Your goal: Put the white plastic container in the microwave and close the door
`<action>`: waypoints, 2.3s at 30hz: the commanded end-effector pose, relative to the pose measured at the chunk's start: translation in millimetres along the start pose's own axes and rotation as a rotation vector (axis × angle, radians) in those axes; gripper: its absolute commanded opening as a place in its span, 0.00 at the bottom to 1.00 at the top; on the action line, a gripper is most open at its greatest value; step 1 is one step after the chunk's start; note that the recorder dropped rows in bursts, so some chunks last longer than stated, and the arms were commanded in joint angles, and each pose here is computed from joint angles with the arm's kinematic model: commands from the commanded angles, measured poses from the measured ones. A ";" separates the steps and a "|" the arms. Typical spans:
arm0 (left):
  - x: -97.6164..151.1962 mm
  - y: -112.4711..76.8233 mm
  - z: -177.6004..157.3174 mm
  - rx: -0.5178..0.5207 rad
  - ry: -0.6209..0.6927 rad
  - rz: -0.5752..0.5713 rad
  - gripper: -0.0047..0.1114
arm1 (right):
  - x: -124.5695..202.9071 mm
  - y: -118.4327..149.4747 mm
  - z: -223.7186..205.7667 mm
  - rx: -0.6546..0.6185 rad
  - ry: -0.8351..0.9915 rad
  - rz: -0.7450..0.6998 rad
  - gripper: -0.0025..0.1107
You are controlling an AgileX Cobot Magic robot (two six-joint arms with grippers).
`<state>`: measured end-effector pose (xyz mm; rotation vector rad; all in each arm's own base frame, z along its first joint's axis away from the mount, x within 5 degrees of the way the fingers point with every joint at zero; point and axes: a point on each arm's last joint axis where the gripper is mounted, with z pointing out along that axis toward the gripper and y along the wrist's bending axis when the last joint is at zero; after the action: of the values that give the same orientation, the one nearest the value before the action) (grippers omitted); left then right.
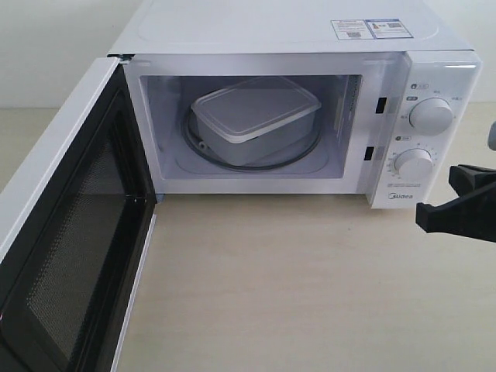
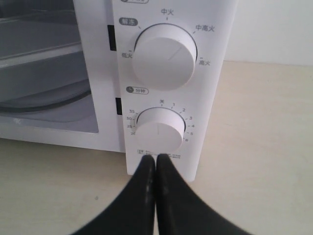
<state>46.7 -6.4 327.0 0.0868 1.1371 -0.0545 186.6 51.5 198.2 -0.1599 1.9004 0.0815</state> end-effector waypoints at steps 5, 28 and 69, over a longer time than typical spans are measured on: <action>-1.5 2.8 22.5 -0.024 0.139 -0.081 0.08 | -1.4 -2.2 -1.5 0.010 -0.018 0.020 0.02; -1.6 2.8 22.2 -0.024 0.138 -0.080 0.08 | -1.3 -2.2 -1.5 0.009 -0.016 0.038 0.02; 63.1 -69.0 120.8 0.708 1.595 -0.194 0.08 | -3.0 -6.8 -1.7 0.058 -0.038 0.109 0.02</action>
<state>176.6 -76.8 318.2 0.7013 2.6766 -0.5929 187.4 47.7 199.3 -0.0299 1.8942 0.1130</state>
